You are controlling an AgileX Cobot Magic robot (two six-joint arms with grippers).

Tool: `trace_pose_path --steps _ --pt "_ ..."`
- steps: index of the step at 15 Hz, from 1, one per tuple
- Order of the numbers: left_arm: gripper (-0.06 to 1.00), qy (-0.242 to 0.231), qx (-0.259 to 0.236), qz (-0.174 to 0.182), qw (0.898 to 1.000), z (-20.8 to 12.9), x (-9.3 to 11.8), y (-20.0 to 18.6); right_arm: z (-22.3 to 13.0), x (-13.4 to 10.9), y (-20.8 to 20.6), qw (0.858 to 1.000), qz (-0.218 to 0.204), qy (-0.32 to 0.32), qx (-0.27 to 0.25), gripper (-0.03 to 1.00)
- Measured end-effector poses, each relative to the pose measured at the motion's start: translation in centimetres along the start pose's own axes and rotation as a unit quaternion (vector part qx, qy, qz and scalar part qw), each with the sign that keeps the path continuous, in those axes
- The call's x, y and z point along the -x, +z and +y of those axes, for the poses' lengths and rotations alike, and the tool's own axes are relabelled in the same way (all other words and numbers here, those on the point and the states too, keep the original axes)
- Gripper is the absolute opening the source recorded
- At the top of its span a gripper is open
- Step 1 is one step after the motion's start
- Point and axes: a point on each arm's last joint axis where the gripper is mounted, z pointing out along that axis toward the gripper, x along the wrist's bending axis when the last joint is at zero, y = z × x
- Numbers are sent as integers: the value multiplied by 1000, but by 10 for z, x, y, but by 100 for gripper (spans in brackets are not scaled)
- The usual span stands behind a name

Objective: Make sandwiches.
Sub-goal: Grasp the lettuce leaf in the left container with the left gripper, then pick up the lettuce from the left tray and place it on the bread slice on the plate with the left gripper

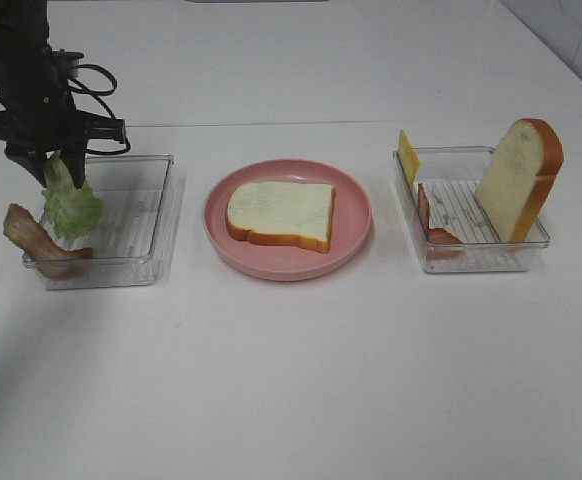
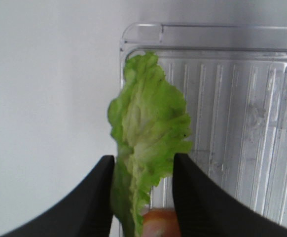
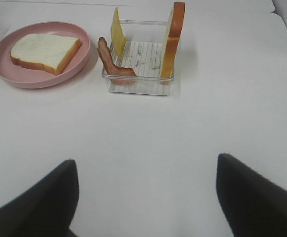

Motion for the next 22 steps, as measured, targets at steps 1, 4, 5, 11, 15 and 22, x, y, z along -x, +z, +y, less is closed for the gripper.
trace_pose_path --steps 1,4,5,11,15,22 --pt "24 0 5 -2 1000 1 0 0 0 0 0 1000 0 0 0 73" --pt "7 -1 5 -3 1000 1 1 0 0 0 0 1000 0 0 0 73" --pt "2 -3 4 -6 1000 1 1 0 0 0 0 1000 0 0 0 73" --pt "1 -10 23 -23 999 5 3 -22 0 0 0 1000 0 0 0 73" --pt "1 -18 81 -100 992 19 14 -74 0 0 0 1000 0 0 0 73" --pt "1 0 117 -362 925 23 68 -113 0 0 0 1000 0 0 0 73"
